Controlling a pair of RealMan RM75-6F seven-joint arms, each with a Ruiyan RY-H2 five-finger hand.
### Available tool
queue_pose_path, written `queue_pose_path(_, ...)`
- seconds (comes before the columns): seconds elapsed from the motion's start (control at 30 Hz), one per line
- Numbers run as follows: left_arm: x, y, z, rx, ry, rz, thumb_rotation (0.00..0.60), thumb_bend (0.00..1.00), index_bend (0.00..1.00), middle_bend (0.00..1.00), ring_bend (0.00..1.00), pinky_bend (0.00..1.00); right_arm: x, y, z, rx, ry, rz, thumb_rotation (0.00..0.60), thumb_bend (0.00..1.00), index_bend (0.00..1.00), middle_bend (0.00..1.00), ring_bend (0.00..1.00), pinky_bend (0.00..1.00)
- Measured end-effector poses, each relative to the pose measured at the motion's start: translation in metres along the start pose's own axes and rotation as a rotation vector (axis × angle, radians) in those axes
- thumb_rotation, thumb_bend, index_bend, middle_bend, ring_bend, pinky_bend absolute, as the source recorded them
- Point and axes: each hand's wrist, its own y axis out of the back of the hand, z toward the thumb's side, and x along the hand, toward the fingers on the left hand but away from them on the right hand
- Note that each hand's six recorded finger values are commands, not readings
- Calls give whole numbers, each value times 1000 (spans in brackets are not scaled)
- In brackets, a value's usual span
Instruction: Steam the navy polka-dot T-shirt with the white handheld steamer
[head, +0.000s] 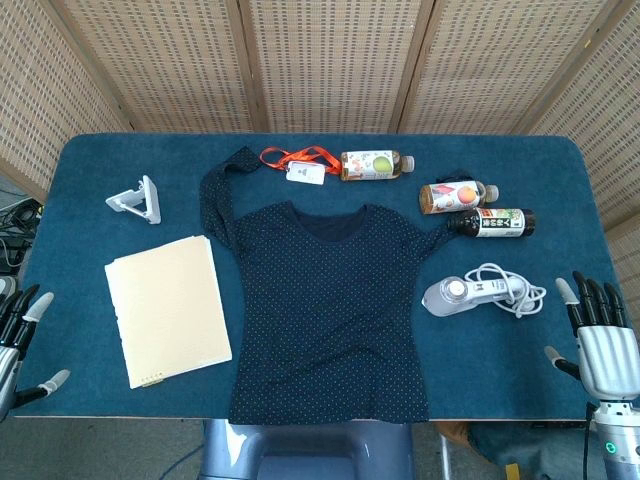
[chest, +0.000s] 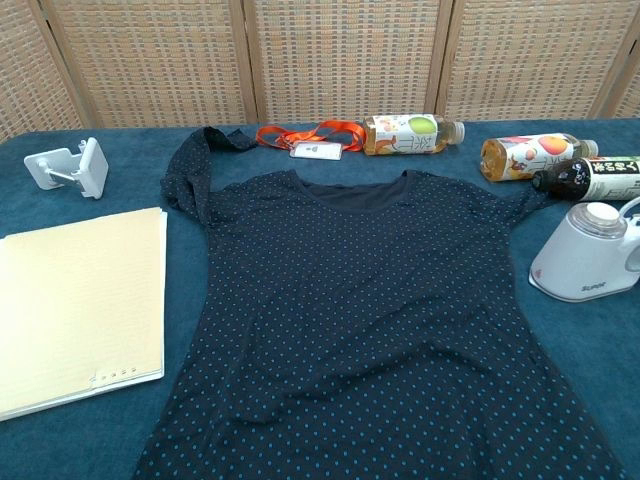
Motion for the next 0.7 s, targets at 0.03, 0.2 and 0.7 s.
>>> queue_pose_path(0.03,0,0,0,0,0,-1,600,0,0,0,0,0,0,-1,0,1,0,3,600,0,0,0,0,0)
queue_pose_path(0.2,0,0,-1,-2,0,2,600,0,0,0,0,0,-2,-6,-1,9,6,17,600,0,0,0,0,0)
queue_pose_path(0.7,12,-5,-7,9,40,-10,600,0,0,0,0,0,-54,-69,13,86,135,110,600,244,0,0,0,0)
